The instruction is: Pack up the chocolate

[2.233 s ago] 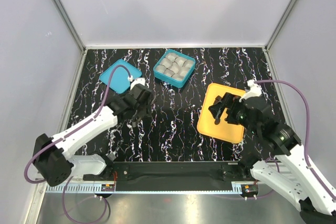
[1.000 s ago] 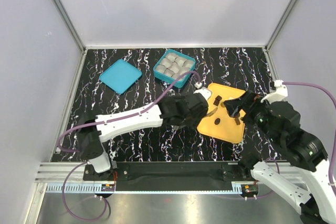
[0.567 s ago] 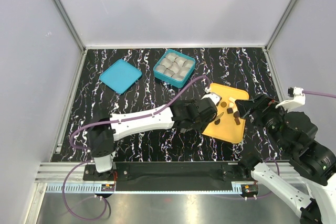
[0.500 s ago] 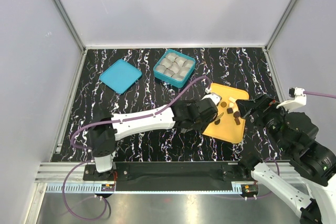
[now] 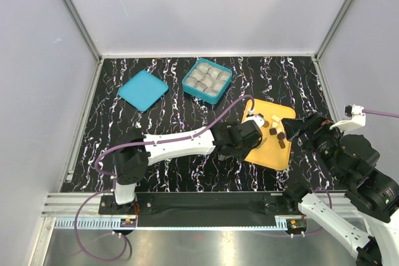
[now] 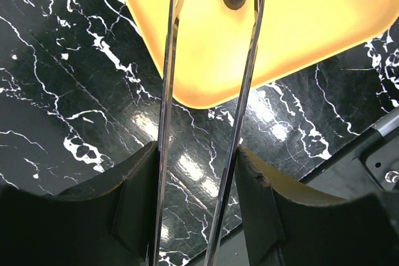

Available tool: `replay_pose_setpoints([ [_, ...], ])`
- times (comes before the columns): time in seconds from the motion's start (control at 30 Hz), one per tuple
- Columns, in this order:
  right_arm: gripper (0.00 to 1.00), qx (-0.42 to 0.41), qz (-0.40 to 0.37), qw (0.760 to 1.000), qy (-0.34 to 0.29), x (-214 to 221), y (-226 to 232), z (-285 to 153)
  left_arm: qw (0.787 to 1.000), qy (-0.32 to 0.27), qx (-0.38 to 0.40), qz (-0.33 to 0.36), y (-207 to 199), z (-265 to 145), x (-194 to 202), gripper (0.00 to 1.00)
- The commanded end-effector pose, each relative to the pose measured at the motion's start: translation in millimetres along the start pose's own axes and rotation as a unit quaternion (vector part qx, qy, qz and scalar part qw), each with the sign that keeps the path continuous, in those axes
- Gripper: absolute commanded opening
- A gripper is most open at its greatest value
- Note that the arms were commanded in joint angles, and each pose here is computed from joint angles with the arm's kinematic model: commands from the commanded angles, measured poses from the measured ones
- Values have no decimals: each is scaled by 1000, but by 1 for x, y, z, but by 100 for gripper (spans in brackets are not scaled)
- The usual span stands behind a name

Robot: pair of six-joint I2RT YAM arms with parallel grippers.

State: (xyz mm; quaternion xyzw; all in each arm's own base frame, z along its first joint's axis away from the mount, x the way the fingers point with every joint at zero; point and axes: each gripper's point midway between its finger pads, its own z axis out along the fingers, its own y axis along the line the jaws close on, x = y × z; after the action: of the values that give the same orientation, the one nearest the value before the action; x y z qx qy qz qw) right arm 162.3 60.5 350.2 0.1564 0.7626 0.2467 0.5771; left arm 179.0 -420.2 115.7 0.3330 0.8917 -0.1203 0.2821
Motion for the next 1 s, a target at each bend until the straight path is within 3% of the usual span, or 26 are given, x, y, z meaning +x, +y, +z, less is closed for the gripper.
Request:
replay_pose_setpoints([
  [0.0,100,10,-4,1000,-13,-4,-5,1,999,-28,24,-12,-16,-1,-14,53],
  [0.47,100,11,-4,1000,-12,-3,-6,-1,1000,-7,20,-11,-21,11,7,52],
  [0.97,99,6,-3,1000,-13,-3,-5,-1,1000,-1,11,-7,-19,8,9,44],
])
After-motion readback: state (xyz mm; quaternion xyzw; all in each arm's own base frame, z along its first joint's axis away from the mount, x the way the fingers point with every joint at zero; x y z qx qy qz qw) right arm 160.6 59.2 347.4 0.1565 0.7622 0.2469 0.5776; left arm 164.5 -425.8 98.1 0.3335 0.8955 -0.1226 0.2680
